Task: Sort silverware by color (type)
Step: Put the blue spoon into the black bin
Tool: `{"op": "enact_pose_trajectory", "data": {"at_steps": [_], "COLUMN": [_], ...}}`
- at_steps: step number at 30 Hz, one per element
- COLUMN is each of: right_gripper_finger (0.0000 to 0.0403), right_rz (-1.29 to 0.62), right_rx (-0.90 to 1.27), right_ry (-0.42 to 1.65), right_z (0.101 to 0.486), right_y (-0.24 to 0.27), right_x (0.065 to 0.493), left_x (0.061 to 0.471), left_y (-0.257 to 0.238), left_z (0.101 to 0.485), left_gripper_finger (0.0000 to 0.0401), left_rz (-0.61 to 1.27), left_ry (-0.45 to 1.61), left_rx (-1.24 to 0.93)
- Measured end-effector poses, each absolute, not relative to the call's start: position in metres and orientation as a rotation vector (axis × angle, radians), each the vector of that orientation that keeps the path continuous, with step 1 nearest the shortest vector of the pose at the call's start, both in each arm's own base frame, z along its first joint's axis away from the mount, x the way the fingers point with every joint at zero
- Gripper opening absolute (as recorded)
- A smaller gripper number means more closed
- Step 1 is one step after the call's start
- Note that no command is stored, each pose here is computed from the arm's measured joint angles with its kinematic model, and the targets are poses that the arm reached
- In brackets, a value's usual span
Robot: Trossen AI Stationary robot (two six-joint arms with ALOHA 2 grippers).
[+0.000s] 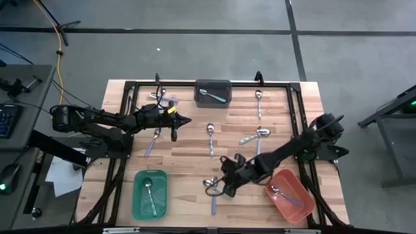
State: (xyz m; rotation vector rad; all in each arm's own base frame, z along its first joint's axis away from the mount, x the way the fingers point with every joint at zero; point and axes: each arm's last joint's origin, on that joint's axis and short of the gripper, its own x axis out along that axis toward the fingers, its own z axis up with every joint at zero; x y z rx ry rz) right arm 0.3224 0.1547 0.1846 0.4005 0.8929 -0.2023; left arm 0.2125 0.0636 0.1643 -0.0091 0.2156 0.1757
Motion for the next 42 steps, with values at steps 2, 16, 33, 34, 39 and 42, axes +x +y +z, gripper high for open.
{"op": "enact_pose_trajectory", "data": {"at_steps": [2,16,33,34,39,42], "right_gripper_finger": [0.0152,0.0152,0.0103,0.0095,0.0075,0.0079], "right_rz": [-0.215,-0.227,-0.203,-0.205,-0.214,-0.222], "right_rx": [0.4,0.376,0.311,0.313,0.289,0.292], "right_ry": [0.919,1.132,1.204,1.209,1.234,1.238], "right_z": [0.182,0.165,0.142,0.142,0.141,0.141], "right_y": [0.163,0.203,0.198,0.196,0.19,0.185], "right_x": [0.33,0.36,0.365,0.365,0.366,0.368], "left_x": [0.212,0.212,0.212,0.212,0.212,0.212], "left_y": [0.063,0.063,0.063,0.063,0.063,0.063], "left_z": [0.163,0.163,0.16,0.16,0.16,0.16], "left_gripper_finger": [0.0,0.0,0.0,0.0,0.0,0.0], "left_rz": [0.174,0.177,0.176,0.176,0.176,0.176], "left_ry": [0.225,0.226,0.256,0.256,0.256,0.256], "left_rx": [-0.011,-0.043,-0.046,-0.045,-0.045,-0.045]}}
